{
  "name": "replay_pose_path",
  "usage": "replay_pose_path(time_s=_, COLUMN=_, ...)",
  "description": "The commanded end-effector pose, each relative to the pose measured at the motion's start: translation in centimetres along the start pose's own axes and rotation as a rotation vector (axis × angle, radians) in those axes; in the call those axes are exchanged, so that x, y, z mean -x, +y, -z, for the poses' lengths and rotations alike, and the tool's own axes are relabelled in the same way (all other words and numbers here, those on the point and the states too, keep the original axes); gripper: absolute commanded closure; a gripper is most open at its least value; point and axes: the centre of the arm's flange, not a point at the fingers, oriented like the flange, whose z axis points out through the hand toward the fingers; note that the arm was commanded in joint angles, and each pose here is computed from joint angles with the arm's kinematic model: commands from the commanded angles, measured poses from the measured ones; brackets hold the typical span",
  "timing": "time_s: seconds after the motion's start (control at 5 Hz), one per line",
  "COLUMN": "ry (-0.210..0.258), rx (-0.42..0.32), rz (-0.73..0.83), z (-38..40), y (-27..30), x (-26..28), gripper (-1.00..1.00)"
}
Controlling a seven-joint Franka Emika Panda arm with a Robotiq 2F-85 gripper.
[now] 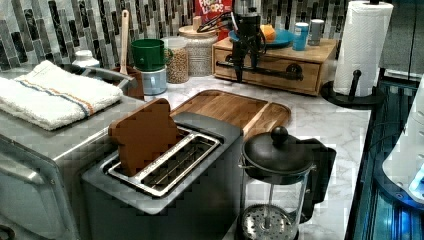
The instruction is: Open the drawer.
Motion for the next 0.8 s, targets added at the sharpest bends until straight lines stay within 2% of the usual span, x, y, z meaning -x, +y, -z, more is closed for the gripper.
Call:
replay_pose_path(time_s=0.2, ry=0.006, rx=-0.093, rz=0.159, z=-4.1, y=-16.7, x=0.9, gripper=-1.00)
replay_pose_path(time_s=0.4, ry=0.005, rx=-0.071, rz=0.080, z=-3.4, y=-19.2, x=2.2, gripper=-1.00)
replay_pose_path(time_s=0.6, ry=-0.022, rx=-0.068, rz=0.086, z=-2.7, y=-21.2, x=3.3, gripper=-1.00)
replay_pose_path(time_s=0.8, ry=-0.003, rx=-0.063, rz=0.085, z=-2.4, y=-22.6, x=4.2, gripper=-1.00)
